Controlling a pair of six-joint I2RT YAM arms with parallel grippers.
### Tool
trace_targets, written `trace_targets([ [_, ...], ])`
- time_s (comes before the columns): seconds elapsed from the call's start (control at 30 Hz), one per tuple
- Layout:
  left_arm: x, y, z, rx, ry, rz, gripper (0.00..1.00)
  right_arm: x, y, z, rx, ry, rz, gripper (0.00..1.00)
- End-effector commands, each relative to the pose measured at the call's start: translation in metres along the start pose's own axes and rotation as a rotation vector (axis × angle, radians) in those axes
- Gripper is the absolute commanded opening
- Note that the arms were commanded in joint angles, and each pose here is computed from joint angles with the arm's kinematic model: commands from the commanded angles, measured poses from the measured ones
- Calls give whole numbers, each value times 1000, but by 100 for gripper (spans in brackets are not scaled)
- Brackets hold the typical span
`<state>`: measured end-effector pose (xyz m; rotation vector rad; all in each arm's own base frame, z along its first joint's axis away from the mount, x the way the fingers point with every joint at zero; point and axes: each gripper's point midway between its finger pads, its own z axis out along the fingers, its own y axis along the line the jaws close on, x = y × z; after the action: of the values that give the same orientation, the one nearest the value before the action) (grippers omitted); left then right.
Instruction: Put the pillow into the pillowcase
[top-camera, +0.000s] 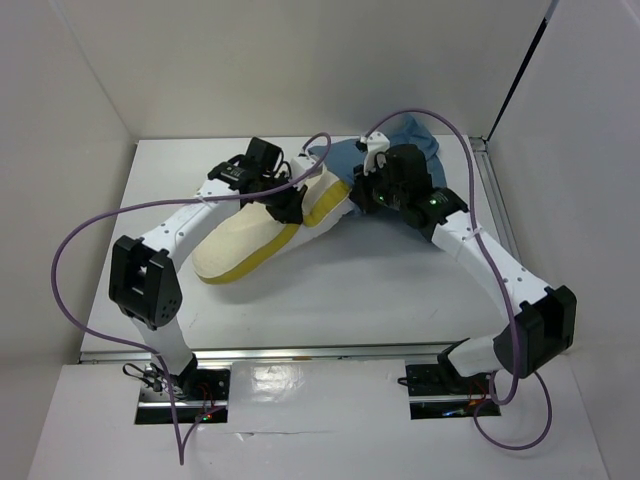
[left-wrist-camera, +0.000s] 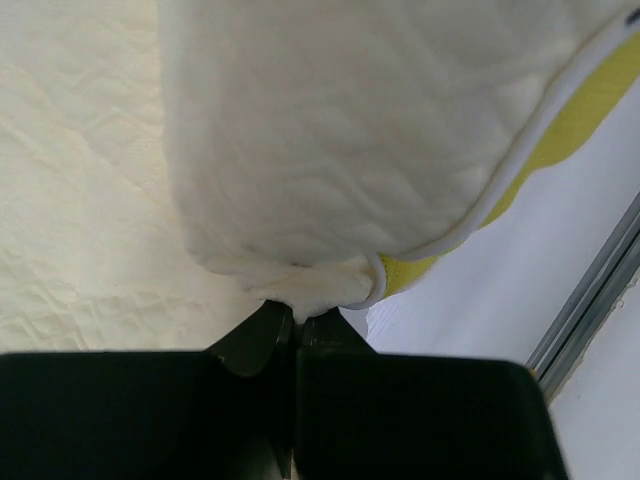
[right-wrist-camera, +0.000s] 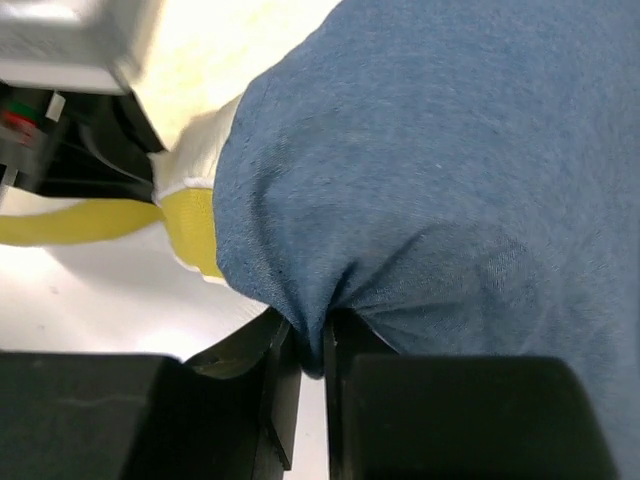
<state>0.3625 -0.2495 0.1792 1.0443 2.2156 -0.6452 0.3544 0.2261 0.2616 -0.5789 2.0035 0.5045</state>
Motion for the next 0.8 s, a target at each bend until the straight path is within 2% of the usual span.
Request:
trace_targets([
  [0.0,-41,-6,2,25,-145,54,0,23,14,-8,-37,47,-45,15],
  [0.1,-41,-6,3,25,-145,54,0,54,0,-6,24,112,-75,14],
  [0.2,-42,-6,4,34,-146,55,0,78,-22,-8,96,163,-54,28],
  [0.23,-40,-6,4,35,-139,59,0,85,-24,-8,109,179,-54,36],
  [0.27,-40,-6,4,35,-139,59,0,90,-31,-9,135,189,-48,50],
  [0.37,-39,-5,6,37,-130,64,0,97,-37,-11,160,199,-18,59],
  [0.57,-40,-7,6,46,-132,64,0,91,-47,-16,215,186,1,56],
  [0.6,-40,-7,6,46,-132,64,0,91,-47,-16,215,186,1,53],
  [0.7,-40,-7,6,46,-132,64,0,81,-51,-18,232,164,3,33],
  [0.77,-36,-7,7,48,-124,60,0,68,-51,-19,232,132,-9,26],
])
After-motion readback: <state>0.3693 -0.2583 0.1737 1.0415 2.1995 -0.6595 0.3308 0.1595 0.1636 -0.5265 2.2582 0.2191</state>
